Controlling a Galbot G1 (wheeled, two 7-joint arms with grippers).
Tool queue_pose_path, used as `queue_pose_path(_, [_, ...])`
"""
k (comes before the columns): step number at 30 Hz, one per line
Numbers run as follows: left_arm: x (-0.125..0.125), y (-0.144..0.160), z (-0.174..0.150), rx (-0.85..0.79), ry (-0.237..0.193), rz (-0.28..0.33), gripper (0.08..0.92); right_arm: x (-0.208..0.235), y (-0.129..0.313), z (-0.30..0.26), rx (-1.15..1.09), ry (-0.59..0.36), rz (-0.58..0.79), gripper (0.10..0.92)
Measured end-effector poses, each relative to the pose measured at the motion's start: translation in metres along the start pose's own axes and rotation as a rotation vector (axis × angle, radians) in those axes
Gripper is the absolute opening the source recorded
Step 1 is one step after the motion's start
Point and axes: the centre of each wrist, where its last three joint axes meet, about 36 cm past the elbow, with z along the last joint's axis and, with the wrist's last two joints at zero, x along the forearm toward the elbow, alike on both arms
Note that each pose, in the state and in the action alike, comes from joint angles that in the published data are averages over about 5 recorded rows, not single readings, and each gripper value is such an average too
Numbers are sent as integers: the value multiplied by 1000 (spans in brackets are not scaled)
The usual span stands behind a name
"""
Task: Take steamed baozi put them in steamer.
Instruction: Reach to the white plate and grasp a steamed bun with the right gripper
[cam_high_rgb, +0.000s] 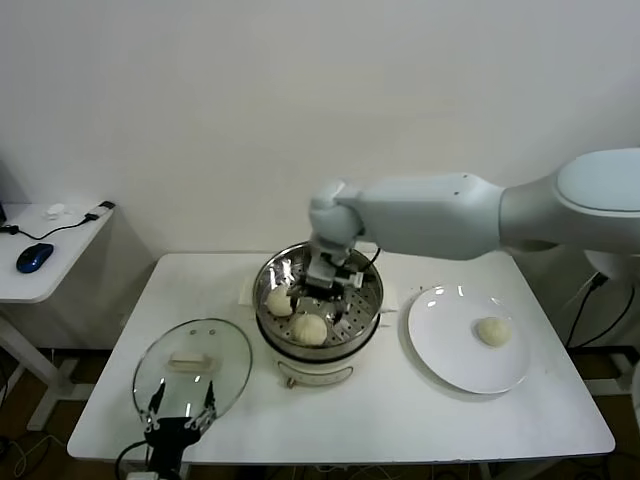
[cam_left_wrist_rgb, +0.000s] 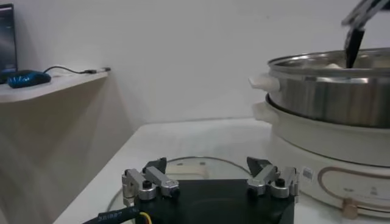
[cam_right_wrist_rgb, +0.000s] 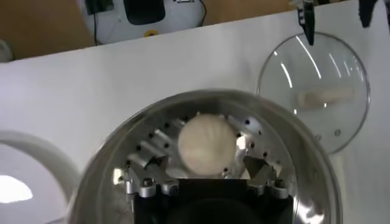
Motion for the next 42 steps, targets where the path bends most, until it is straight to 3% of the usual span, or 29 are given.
queue_pose_path(6, [-1,0,-1,-1,-6,3,823,64,73,59,-276,71,31,823])
queue_pose_path(10, [-3,1,-3,1,-12,5,823,82,144,92,-497,113,53,823])
queue_pose_path(16, [-5,-1,-4,6,-17,13,823,65,253,127,-790,136,71,823])
queue_pose_path(21, [-4,-1,-4,4,-16,15,823,26,312,142,-936,132,67,823])
queue_pose_path(30, [-1,-1,1,-3,2,4,823,-48,363,158,-1073,131,31,823])
queue_pose_path(42, [4,1,7,-6,15,-9,823,-121,373,164,-1140,142,-14,823])
